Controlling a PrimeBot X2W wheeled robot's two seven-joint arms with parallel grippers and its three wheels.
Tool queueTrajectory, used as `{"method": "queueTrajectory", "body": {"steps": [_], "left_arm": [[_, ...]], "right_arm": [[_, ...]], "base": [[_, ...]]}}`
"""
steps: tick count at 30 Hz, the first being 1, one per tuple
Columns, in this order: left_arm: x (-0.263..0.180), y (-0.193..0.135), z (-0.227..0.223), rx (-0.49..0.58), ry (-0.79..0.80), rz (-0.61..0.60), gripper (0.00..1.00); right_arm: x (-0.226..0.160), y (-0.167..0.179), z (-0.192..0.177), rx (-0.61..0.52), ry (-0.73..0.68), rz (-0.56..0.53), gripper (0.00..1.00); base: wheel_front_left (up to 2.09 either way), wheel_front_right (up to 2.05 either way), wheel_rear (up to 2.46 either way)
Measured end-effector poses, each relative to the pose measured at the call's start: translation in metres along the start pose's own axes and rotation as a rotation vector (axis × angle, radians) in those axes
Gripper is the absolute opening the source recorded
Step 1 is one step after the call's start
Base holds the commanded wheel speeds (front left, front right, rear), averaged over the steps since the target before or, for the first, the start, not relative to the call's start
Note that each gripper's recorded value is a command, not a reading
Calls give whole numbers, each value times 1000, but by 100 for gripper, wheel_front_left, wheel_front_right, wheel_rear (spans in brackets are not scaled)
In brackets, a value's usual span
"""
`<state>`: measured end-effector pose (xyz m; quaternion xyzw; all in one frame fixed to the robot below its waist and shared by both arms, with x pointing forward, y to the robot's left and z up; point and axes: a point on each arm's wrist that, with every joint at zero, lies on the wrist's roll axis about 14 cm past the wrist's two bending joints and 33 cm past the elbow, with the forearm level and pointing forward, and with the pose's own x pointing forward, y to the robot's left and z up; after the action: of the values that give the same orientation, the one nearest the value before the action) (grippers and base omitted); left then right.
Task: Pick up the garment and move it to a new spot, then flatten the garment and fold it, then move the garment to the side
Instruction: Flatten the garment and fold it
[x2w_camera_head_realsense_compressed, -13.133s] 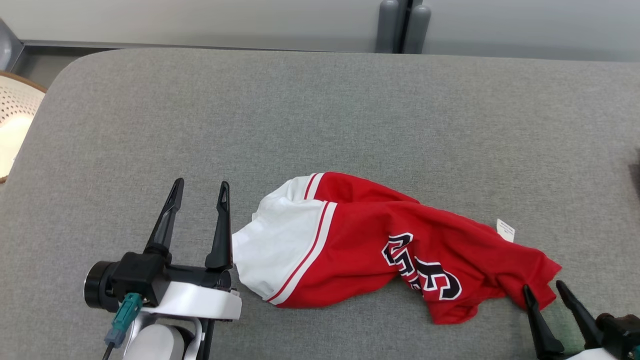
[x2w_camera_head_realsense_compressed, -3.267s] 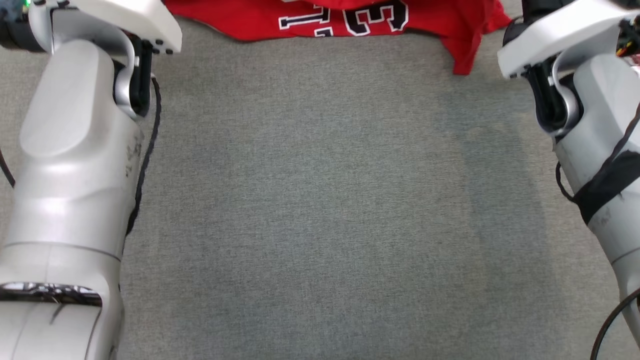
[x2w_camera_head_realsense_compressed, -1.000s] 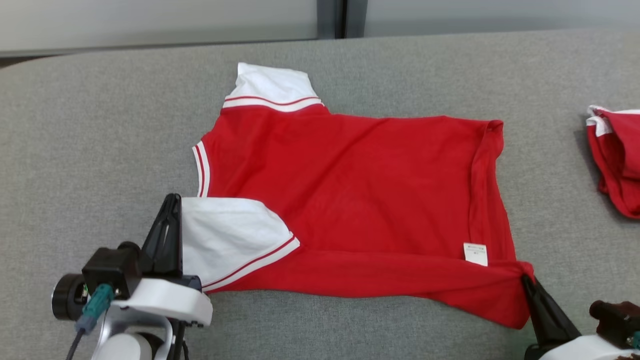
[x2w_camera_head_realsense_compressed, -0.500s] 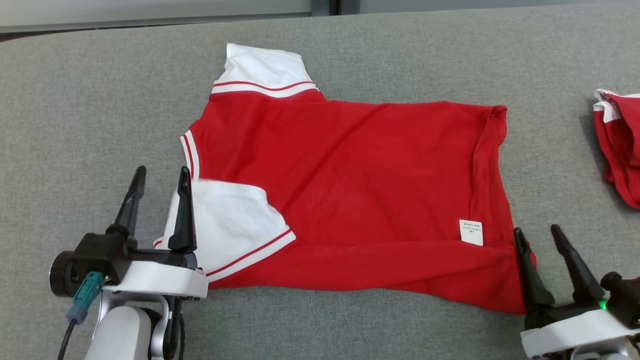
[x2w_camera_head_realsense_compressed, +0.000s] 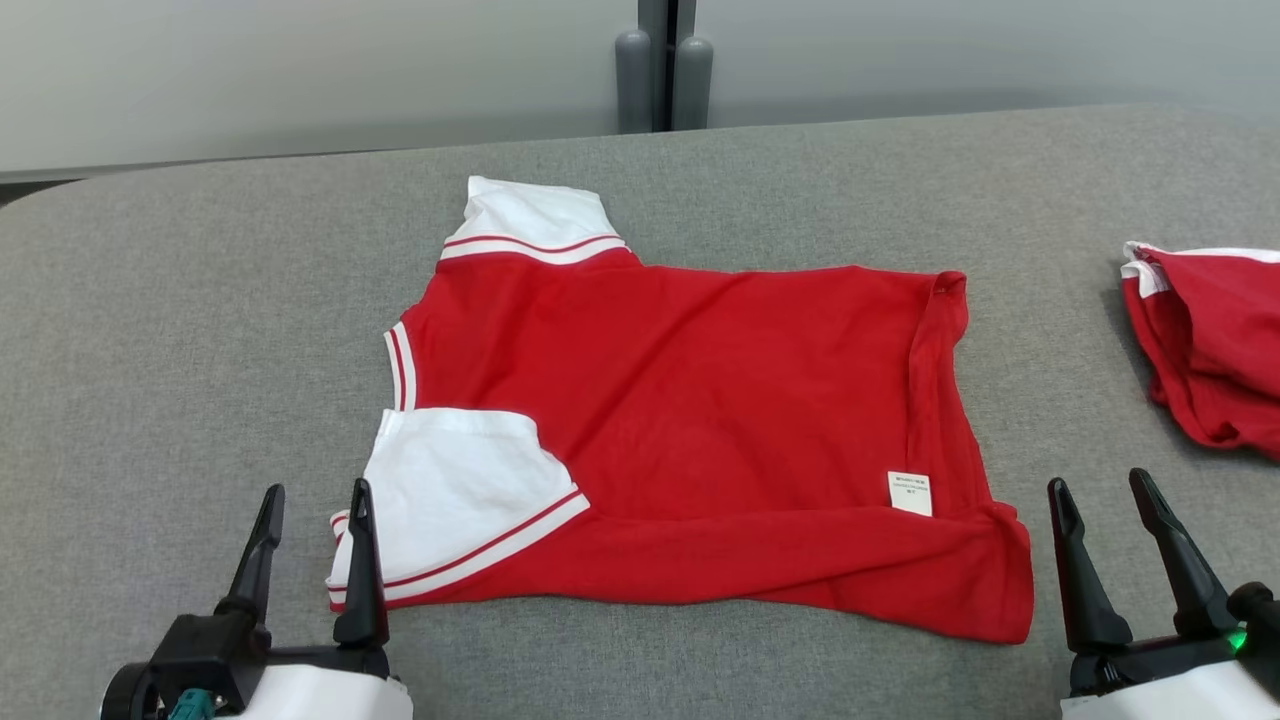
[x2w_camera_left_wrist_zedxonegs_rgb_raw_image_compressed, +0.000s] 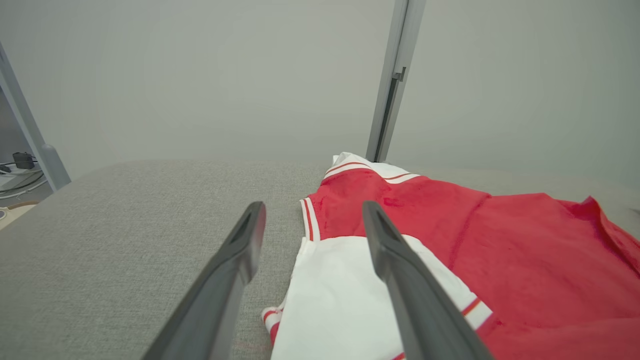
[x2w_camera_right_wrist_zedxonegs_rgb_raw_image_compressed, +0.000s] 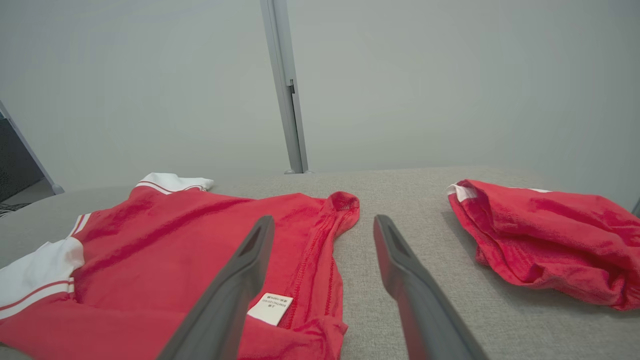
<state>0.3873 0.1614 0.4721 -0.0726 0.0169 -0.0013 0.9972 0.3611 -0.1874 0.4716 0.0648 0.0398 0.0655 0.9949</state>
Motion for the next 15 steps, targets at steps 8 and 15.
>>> {"method": "queueTrajectory", "body": {"steps": [8, 15], "left_arm": [[-20, 0, -4, 0, 37, 2, 100], [-25, 1, -20, -8, 105, 2, 100]], "right_arm": [[-18, 1, 7, 0, -8, -11, 100], [-19, 5, 0, 6, 23, -1, 100]], "base": [[0, 0, 0], [0, 0, 0]]}}
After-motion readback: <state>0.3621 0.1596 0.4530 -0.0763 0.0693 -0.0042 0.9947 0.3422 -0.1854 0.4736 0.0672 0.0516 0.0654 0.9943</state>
